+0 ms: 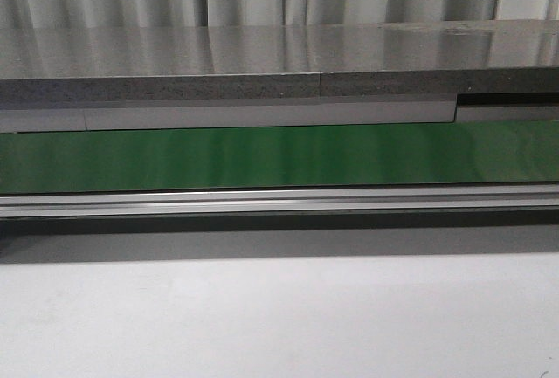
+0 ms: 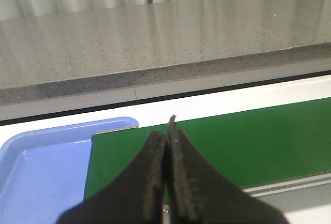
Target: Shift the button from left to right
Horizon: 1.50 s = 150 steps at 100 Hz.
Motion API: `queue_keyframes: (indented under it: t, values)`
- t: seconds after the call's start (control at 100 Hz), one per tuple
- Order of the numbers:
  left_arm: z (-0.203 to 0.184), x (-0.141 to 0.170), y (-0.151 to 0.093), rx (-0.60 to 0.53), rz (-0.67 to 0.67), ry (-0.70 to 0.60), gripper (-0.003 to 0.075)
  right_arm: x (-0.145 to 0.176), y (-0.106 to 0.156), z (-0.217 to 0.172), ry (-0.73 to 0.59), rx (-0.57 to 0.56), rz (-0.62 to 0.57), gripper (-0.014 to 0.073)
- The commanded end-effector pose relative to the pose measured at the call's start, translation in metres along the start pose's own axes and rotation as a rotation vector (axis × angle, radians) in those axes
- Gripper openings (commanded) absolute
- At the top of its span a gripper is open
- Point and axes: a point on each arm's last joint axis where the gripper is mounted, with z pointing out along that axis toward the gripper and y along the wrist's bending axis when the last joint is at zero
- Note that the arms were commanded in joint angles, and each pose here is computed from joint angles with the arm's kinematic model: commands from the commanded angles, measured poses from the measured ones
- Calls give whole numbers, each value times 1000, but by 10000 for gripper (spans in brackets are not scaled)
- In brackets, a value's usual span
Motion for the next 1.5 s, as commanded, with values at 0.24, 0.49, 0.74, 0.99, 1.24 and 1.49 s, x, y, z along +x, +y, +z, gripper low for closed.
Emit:
queue_keyframes:
  t: [0.24,0.49,0.74,0.99,1.24,1.49]
  values:
    - [-2,-16,1,-4,-9,-96,-20,18,64,-77,-372,-57,-80,539]
    - [-2,-16,1,-4,-9,-96,-20,75,83,-104,-540,-76,-96,539]
    - [-2,-16,1,-4,-9,-96,-20,139,77,-129,-654,-49,-65,539]
    - [-2,-16,1,-4,-9,-96,-20,183,73,-161,-775,-86,31,539]
    - [-2,-16,1,-4,-9,-96,-20,197,75,-176,-795,-119,21,539]
    - [-2,-16,1,-4,-9,-96,-20,197,75,-176,-792,-120,21,438]
